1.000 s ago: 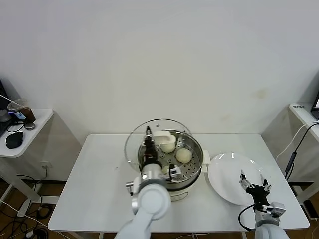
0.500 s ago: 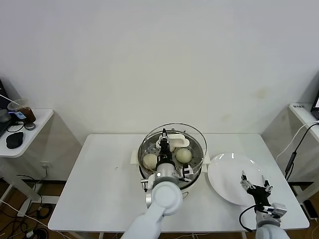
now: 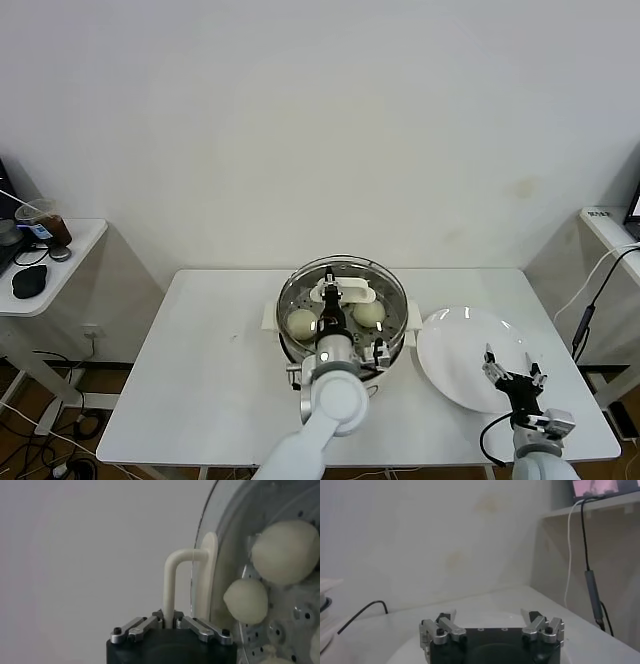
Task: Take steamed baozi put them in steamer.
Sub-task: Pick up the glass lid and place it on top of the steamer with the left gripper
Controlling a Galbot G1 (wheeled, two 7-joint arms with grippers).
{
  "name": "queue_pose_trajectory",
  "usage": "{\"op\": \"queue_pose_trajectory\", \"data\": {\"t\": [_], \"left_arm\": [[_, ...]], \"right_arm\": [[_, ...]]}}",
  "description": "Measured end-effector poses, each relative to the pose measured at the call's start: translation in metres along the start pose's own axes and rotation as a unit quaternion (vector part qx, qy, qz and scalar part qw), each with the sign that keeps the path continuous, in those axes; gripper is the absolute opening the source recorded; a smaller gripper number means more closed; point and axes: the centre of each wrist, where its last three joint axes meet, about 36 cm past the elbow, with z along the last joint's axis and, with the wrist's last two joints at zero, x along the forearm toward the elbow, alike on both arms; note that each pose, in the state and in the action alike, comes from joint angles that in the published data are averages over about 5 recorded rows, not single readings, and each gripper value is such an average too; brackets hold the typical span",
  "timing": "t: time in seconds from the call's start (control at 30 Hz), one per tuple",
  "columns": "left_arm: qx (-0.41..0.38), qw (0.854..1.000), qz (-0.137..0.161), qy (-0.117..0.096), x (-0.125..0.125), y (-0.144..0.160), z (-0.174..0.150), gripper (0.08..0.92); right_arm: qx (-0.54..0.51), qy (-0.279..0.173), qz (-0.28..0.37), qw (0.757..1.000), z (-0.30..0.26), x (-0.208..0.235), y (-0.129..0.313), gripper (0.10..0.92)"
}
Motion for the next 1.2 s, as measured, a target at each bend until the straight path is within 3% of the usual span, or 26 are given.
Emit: {"op": "queue_pose_trajectory", "data": {"t": [1.2], "left_arm": [[-0.01,1.0,0.011,-0.001,0.0017,-0.0097,-0.0018,0.172]], "right_arm": [[0.003,0.004,0.003,1.0,0.0088,-0.0015,0.0007,0.823]]}}
